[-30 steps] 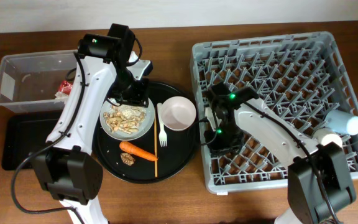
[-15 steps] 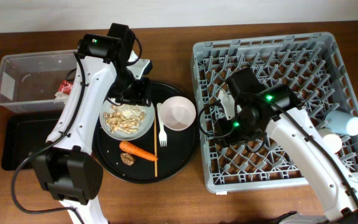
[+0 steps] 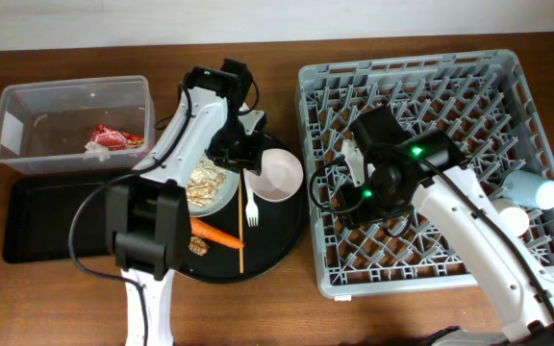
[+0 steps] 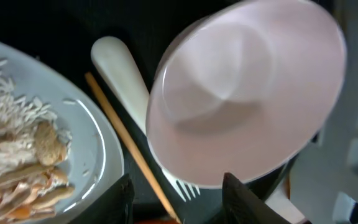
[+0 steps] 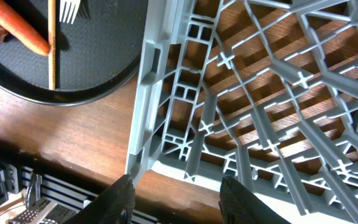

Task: Sort waste into correct bins and load items into the dishwasher rack

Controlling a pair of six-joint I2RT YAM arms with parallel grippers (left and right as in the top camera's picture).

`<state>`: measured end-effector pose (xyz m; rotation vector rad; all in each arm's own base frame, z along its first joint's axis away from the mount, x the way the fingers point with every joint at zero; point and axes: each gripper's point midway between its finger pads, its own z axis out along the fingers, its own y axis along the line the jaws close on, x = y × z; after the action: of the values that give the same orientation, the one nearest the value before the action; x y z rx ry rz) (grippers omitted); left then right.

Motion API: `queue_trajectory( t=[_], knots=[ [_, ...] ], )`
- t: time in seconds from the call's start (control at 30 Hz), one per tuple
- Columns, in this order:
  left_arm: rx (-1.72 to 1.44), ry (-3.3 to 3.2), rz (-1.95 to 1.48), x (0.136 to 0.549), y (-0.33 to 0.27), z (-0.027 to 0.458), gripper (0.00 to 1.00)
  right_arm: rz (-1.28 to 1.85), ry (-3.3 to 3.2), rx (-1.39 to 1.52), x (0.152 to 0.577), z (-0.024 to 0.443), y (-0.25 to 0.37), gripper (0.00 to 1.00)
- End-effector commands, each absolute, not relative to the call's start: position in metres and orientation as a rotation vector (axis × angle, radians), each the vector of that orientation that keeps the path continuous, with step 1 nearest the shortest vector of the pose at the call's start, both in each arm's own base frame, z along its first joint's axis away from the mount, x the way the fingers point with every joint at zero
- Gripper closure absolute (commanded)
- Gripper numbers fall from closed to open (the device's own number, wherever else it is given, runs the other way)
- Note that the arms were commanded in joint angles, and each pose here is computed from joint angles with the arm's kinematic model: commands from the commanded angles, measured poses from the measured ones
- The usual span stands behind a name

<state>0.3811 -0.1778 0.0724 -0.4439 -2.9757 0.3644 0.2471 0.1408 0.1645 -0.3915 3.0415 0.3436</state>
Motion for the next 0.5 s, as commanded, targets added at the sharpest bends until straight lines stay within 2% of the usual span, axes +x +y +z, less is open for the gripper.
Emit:
queue_trajectory(
  t=[0.0, 0.1, 0.17, 0.23, 0.3, 0.47],
  knots=[
    [-0.404, -2.925, 0.354, 0.379, -0.177, 0.046, 0.61, 0.333, 3.004, -0.389, 0.250, 0.174, 0.138, 0.52],
    [-0.398, -2.907, 0.347, 0.379, -0.177, 0.036, 0.74, 0.333, 3.004, -0.389, 0.250, 0.174, 0.138, 0.52],
    [-0.397, -2.904, 0.346, 0.379, -0.177, 0.034, 0.75, 0.333, 3.004, -0.389, 0.250, 0.174, 0.138, 0.52],
    [-0.397, -2.904, 0.346, 0.379, -0.177, 0.034, 0.79, 0.334, 3.004, -0.389, 0.250, 0.174, 0.138, 0.52],
    [-0.397, -2.906, 0.346, 0.379, -0.177, 0.034, 0.98, 0.333, 3.005, -0.389, 0.250, 0.174, 0.138, 0.52],
    [-0.385, -2.905, 0.344, 0.380, -0.174, 0.039, 0.99, 0.333, 3.004, -0.389, 0.250, 0.174, 0.138, 0.52]
  ],
)
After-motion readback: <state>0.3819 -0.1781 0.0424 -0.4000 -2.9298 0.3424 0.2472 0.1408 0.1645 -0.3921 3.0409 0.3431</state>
